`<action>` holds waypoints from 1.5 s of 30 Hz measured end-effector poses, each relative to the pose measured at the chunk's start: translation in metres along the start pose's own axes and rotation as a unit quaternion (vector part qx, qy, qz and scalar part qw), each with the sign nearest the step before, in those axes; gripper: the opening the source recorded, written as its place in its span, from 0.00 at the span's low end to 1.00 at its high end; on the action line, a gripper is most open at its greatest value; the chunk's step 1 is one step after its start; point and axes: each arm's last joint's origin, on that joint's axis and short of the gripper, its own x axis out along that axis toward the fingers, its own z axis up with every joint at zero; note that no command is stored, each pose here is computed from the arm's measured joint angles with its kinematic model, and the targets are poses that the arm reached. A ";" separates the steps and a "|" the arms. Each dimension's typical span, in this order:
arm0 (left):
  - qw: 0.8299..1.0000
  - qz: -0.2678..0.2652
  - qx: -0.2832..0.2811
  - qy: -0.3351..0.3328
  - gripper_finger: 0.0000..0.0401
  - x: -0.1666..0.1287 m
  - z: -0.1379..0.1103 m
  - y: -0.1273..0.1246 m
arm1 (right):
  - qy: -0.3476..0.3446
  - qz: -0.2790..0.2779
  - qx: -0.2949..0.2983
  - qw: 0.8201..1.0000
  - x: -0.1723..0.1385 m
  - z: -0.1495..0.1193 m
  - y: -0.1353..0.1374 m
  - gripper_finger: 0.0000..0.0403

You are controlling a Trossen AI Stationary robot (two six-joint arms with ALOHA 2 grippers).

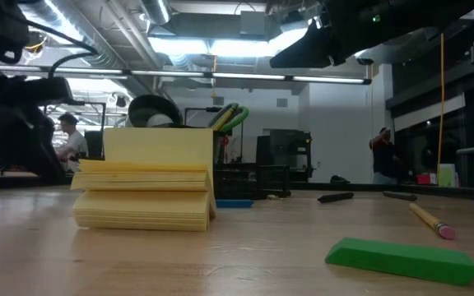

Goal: Pick and place office supplies into organizer
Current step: Put the gold binder clip into the black desk organizer

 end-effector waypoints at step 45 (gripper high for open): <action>0.999 -0.053 0.008 0.007 0.37 0.037 0.008 0.029 | -0.001 -0.001 -0.013 1.000 0.000 0.000 0.000 0.02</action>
